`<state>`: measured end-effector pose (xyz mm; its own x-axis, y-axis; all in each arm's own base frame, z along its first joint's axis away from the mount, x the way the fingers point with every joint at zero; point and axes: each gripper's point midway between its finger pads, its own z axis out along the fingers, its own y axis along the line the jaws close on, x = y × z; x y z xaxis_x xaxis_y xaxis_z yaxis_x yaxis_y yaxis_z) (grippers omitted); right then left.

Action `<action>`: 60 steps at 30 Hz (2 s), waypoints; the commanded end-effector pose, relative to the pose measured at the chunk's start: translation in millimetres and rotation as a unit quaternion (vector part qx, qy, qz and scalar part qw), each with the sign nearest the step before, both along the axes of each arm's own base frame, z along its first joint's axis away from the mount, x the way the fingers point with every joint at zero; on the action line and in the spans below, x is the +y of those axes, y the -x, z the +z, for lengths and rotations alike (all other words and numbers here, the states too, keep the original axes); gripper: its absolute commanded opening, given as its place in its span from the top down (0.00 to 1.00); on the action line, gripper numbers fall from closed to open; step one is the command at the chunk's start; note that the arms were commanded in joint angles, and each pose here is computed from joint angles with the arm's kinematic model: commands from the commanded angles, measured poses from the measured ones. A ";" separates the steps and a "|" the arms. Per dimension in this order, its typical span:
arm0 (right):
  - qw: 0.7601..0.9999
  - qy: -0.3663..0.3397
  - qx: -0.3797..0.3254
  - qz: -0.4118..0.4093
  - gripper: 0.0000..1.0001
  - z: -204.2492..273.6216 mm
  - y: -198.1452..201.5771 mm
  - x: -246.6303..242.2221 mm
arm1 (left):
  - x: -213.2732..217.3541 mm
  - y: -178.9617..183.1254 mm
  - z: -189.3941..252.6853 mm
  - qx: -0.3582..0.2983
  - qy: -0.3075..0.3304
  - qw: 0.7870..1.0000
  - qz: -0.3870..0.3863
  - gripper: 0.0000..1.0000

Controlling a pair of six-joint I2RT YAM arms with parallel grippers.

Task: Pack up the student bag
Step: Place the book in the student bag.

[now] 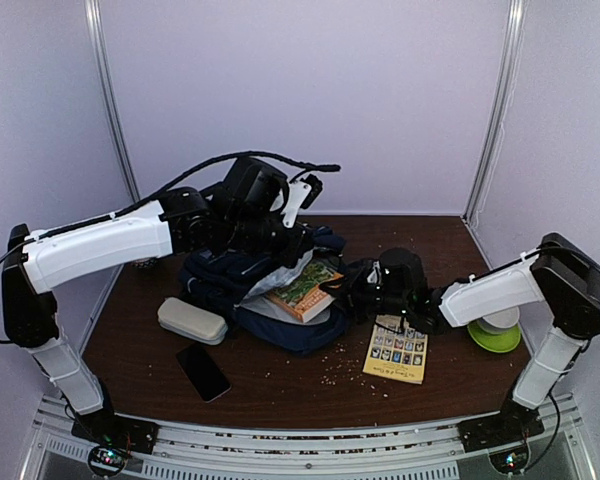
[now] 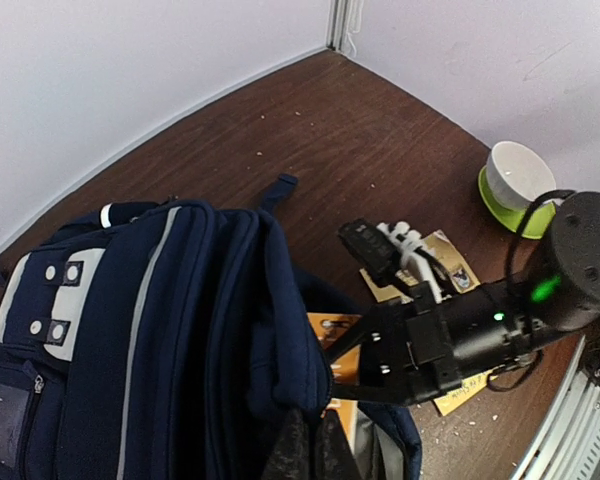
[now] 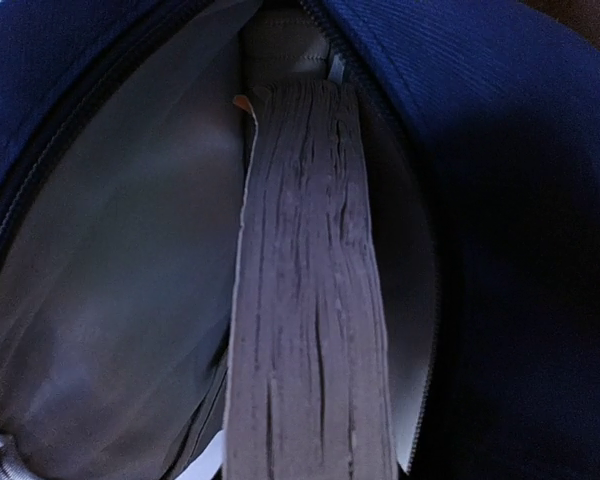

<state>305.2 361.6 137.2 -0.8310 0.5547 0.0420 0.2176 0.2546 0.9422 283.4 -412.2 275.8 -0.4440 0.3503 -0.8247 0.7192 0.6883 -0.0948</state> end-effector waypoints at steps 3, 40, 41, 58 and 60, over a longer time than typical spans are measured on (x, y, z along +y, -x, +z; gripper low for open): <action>0.991 -0.124 -0.053 -0.005 1.00 42.7 -22.4 33.8 | -35.3 29.6 105.0 -0.070 0.119 0.987 -0.081 1.00; 0.993 -0.064 -0.082 0.048 1.00 -15.1 -54.4 70.5 | -30.3 67.7 62.4 0.025 0.163 0.977 -0.133 1.00; 0.994 -0.054 -0.079 0.052 1.00 -20.2 -54.2 70.2 | -29.8 68.2 61.0 0.026 0.165 0.977 -0.132 1.00; 0.992 0.053 -0.086 0.077 0.26 -2.5 -14.0 19.4 | 3.9 37.4 58.0 -0.003 0.156 0.986 -0.051 1.00; 0.990 0.075 -0.085 0.084 0.23 -3.2 -8.3 12.7 | 5.4 36.5 58.0 -0.005 0.155 0.987 -0.051 1.00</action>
<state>320.4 389.8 131.7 -0.9008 0.4171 -0.1206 0.0321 0.3409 0.9396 243.2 -403.1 275.1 -0.5003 0.2730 -0.8217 0.7571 0.5984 -0.2622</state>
